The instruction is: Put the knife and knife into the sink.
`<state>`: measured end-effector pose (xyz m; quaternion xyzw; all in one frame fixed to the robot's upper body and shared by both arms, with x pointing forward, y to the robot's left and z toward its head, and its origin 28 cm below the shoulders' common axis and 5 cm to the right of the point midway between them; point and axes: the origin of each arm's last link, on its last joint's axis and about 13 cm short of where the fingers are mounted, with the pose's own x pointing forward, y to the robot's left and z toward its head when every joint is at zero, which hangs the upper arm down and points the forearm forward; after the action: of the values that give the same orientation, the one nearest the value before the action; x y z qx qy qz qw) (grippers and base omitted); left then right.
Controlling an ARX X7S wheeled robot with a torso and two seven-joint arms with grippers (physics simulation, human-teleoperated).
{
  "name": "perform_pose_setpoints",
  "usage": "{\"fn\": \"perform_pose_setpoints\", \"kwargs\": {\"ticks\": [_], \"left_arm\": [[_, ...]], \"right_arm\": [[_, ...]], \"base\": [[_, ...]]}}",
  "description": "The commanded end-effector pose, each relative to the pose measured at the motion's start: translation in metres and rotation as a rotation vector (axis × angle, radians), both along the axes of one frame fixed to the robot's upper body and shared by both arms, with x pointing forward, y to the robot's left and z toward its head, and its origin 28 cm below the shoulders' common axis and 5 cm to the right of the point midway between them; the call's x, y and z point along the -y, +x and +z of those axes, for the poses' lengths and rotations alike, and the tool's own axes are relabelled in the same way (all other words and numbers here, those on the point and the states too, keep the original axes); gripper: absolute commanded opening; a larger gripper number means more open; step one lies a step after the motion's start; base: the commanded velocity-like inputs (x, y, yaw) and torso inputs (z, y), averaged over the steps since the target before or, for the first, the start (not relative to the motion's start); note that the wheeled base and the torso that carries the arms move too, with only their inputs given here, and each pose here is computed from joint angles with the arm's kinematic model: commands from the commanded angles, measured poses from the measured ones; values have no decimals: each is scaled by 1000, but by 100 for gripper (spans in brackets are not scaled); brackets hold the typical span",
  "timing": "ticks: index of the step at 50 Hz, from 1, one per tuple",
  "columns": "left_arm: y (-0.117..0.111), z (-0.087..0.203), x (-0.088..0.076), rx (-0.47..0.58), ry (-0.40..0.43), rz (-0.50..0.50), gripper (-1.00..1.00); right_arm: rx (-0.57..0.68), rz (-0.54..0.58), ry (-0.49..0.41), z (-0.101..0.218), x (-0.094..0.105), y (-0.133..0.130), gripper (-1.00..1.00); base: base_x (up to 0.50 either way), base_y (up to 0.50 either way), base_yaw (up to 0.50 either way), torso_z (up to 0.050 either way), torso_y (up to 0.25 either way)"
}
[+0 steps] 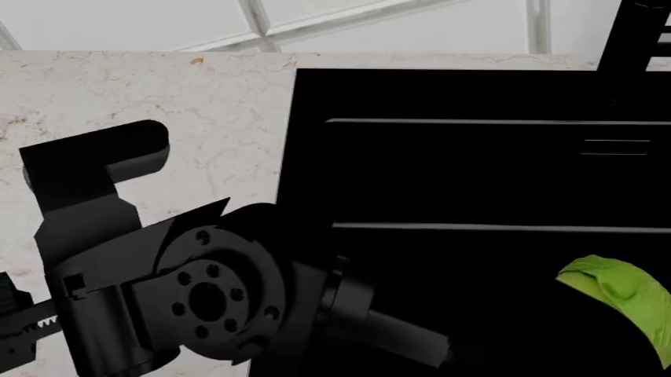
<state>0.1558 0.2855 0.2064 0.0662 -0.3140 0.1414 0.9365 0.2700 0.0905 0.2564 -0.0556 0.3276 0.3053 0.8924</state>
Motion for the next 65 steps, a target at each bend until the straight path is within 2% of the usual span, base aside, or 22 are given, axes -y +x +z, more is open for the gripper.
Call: {"fn": "perform_pose_setpoints", "kwargs": {"ticks": [1,12,65], "left_arm": [[0,-2,-1,-4,-3,2,100],[0,-3,-3,-6,-5,6,100],[-1,-5,-5,-10,-8,19,100]], "right_arm": [[-22,-14,-10,-10,0,4,100],[4,-20,-44,-18,0,7,100],[-114,3,-78,-52,5,5,100]], "base": [[0,0,0,0,0],[0,0,0,0,0],[0,0,0,0,0]]}}
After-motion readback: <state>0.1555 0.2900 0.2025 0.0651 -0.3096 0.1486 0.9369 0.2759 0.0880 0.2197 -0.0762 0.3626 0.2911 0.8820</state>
